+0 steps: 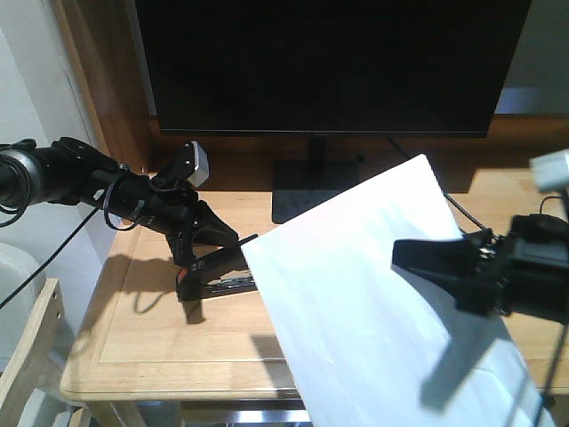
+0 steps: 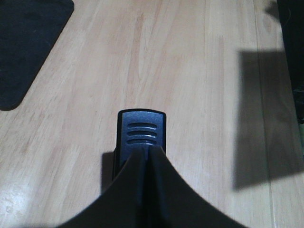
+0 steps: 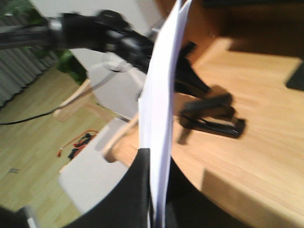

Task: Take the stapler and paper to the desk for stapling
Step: 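Swing the white paper over the desk with the right gripper, then lay the white paper flat beside the stapler and release it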

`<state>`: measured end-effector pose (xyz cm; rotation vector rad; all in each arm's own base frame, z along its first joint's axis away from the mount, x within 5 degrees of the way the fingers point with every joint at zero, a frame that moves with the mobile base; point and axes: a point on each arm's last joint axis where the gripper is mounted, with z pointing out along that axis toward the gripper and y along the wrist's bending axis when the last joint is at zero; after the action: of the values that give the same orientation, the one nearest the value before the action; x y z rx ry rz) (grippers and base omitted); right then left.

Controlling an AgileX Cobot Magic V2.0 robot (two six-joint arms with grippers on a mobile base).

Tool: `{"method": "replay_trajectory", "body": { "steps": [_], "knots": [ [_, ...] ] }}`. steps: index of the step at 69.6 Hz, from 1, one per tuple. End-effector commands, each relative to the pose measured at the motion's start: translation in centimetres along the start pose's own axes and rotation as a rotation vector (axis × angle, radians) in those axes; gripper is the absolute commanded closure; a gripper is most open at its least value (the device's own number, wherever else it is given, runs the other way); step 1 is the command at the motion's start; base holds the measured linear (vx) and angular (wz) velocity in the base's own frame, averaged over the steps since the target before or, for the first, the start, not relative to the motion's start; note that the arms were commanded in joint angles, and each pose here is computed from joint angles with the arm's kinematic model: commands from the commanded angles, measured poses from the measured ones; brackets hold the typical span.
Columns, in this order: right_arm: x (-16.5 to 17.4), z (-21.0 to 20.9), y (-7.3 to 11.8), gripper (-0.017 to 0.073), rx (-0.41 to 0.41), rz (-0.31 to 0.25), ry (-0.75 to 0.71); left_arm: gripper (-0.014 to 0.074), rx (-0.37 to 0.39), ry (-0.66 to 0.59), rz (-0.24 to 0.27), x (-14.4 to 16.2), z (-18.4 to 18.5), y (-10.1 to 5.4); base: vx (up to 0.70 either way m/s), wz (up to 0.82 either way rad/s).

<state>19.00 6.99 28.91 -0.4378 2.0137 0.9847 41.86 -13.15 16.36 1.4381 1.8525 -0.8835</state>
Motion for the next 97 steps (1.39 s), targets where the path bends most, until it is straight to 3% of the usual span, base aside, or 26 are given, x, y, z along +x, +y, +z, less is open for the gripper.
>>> {"method": "replay_trajectory", "body": {
  "steps": [1,10,14,20,32,43,50,57,64,79,97],
  "knots": [
    [-1.1,1.6,-2.8,0.0561,0.086,0.051,-0.038,0.0601,-0.026,-0.086,0.038,-3.3,-1.9,-0.6,0.0,0.0],
    [-0.3,4.2,-7.9,0.0561,0.247,0.144,-0.06,0.0601,-0.026,-0.086,0.038,-3.3,-1.9,-0.6,0.0,0.0],
    [-0.3,5.2,-9.5,0.0561,0.266,0.195,-0.091,0.0601,-0.026,-0.086,0.038,-3.3,-1.9,-0.6,0.0,0.0],
    [-0.4,7.1,-11.2,0.0561,0.209,0.23,-0.12,0.0601,-0.026,-0.086,0.038,-3.3,-1.9,-0.6,0.0,0.0],
    [-0.9,9.6,-13.0,0.0561,0.082,0.231,-0.146,0.0601,-0.026,-0.086,0.038,-3.3,-1.9,-0.6,0.0,0.0],
    [-0.9,10.6,-13.8,0.0561,0.039,0.169,-0.141,0.0601,-0.026,-0.086,0.038,-3.3,-1.9,-0.6,0.0,0.0],
    [-1.0,11.1,-14.2,0.0561,0.016,0.169,-0.146,0.0601,-0.026,-0.086,0.038,-3.3,-1.9,-0.6,0.0,0.0],
    [-1.2,11.5,-14.4,0.0561,-0.023,0.133,-0.159,0.0601,-0.026,-0.086,0.038,-3.3,-1.9,-0.6,0.0,0.0],
    [-1.5,12.1,-14.6,0.0561,-0.019,0.143,-0.171,0.0601,-0.026,-0.086,0.038,-3.3,-1.9,-0.6,0.0,0.0],
    [-1.9,15.6,-12.8,0.0561,-0.04,0.058,-0.118,0.0601,-0.025,-0.086,0.038,-3.3,-1.9,-0.6,0.0,0.0],
    [-2.4,17.3,-13.0,0.0561,-0.005,0.146,-0.185,0.0601,-0.025,-0.086,0.038,-3.3,-1.9,-0.6,0.0,0.0]
  ]
}}
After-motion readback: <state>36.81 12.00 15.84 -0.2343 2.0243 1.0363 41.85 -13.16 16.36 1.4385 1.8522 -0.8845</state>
